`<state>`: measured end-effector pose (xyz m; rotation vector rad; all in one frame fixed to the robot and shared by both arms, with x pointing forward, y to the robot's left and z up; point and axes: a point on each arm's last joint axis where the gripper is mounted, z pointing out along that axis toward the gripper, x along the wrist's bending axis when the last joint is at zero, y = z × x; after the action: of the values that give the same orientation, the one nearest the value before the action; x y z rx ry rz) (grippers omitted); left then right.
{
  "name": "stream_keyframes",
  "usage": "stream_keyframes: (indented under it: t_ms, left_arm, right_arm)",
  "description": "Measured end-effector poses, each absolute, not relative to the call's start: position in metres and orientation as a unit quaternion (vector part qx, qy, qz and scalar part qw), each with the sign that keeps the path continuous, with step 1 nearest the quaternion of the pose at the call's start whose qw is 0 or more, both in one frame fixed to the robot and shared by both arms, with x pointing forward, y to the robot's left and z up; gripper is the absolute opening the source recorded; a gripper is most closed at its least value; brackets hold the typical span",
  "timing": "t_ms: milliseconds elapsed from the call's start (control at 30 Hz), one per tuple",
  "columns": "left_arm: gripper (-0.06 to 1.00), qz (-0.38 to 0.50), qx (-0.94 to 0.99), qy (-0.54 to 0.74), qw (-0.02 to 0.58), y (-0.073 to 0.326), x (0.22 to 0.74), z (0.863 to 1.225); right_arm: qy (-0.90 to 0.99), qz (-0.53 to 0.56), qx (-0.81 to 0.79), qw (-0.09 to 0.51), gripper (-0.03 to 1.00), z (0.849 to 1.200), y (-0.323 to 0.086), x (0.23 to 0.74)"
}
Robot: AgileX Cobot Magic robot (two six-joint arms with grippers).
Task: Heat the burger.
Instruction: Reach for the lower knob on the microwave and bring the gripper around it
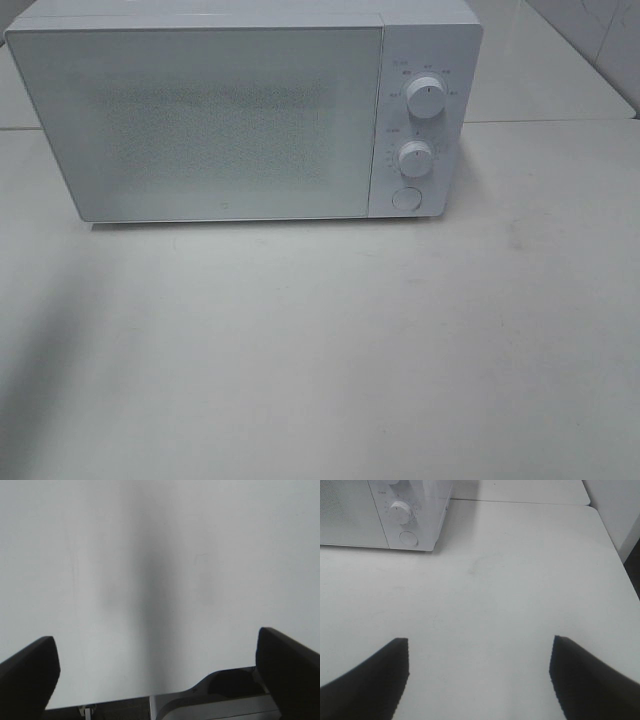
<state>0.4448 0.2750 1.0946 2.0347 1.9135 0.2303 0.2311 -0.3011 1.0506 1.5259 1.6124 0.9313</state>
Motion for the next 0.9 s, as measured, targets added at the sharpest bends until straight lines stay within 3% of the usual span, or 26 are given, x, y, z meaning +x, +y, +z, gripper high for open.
stream_keyframes:
  t_ms: [267,500,900]
  left_arm:
    - [0.99,0.071,0.722,0.675,0.135,0.288,0.397,1.059]
    - [0.99,0.079,0.727,0.667,0.143,0.289,0.365,1.048]
    - [0.99,0.206,0.697,0.629,0.277,0.29,0.286,1.053]
  right_arm:
    - [0.625,0.361,0.592,0.359,0.75,1.051,-0.301,0.231]
    - [0.625,0.361,0.592,0.359,0.75,1.051,-0.301,0.231]
    - [0.625,0.361,0.592,0.359,0.75,1.051,-0.301,0.231]
